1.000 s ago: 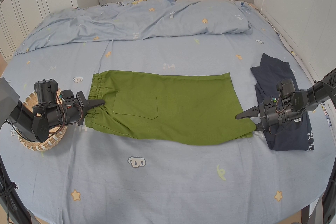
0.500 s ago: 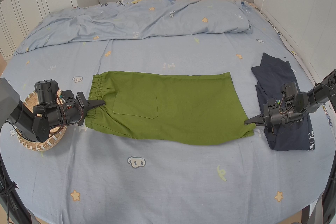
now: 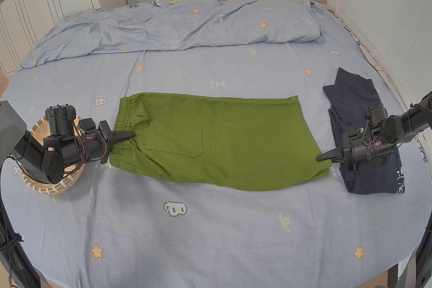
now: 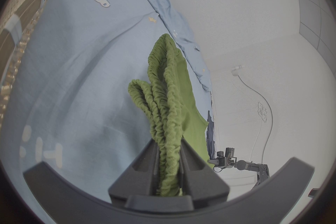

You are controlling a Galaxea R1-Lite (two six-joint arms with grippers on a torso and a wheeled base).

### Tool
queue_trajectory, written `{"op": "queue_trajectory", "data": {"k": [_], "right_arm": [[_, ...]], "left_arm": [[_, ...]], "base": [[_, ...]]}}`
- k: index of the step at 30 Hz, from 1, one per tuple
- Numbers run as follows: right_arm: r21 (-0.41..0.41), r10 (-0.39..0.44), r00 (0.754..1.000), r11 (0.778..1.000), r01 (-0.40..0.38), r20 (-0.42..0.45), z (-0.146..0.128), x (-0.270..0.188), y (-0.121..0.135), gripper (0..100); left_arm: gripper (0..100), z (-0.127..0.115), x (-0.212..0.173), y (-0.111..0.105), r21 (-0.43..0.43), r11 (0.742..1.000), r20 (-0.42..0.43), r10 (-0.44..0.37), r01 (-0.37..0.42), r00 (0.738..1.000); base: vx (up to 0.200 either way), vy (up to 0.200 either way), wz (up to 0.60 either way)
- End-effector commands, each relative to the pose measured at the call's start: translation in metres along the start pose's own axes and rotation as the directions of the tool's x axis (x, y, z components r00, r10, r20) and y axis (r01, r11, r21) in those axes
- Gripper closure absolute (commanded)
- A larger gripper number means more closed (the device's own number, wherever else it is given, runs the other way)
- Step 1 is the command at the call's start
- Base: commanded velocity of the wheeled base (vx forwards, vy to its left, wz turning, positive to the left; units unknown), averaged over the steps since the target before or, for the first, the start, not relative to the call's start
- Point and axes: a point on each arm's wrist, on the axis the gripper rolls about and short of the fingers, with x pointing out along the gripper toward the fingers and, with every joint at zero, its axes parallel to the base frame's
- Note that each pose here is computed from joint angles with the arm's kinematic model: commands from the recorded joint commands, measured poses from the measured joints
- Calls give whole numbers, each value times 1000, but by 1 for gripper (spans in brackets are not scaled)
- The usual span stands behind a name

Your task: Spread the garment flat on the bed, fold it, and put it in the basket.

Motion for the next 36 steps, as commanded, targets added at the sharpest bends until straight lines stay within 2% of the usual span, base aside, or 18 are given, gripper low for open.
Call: {"op": "queue_trajectory", "data": {"k": [1, 4, 8, 10, 14, 21, 27, 36], "right_arm": [[-36, 9, 1000, 999, -8, 19, -8, -16, 24, 100], [-39, 9, 1000, 999, -9, 20, -15, -22, 31, 100], [-32, 9, 1000, 999, -8, 11, -32, -29, 39, 100], [-26, 7, 1000, 1000, -7, 8, -37, -31, 40, 100], [-36, -4, 1000, 999, 3, -20, -61, -36, 38, 100], [-46, -29, 998, 999, 26, -63, -121, -51, 34, 100], [-16, -31, 994, 999, 29, -103, -162, -56, 37, 100], [-37, -26, 994, 999, 22, -110, -186, -48, 27, 100]], "left_arm": [[100, 0, -6, -2, -2, 1000, -5, -7, 7, 1000], [100, 0, -15, -6, -5, 1000, -15, -25, 25, 1000], [100, -14, -33, -8, -49, 999, -78, 1, -5, 997], [100, -18, -35, -7, -45, 999, -87, 9, -13, 996], [100, -33, -45, -3, -17, 999, -115, 36, -38, 993], [100, -66, -69, 6, 1, 996, -164, 87, -88, 983], [100, -94, -92, 14, 12, 991, -197, 134, -135, 971], [100, -116, -114, 16, 15, 986, -210, 166, -167, 963]], "base": [[0, 0, 0], [0, 0, 0], [0, 0, 0], [0, 0, 0], [0, 0, 0], [0, 0, 0], [0, 0, 0], [0, 0, 0]]}}
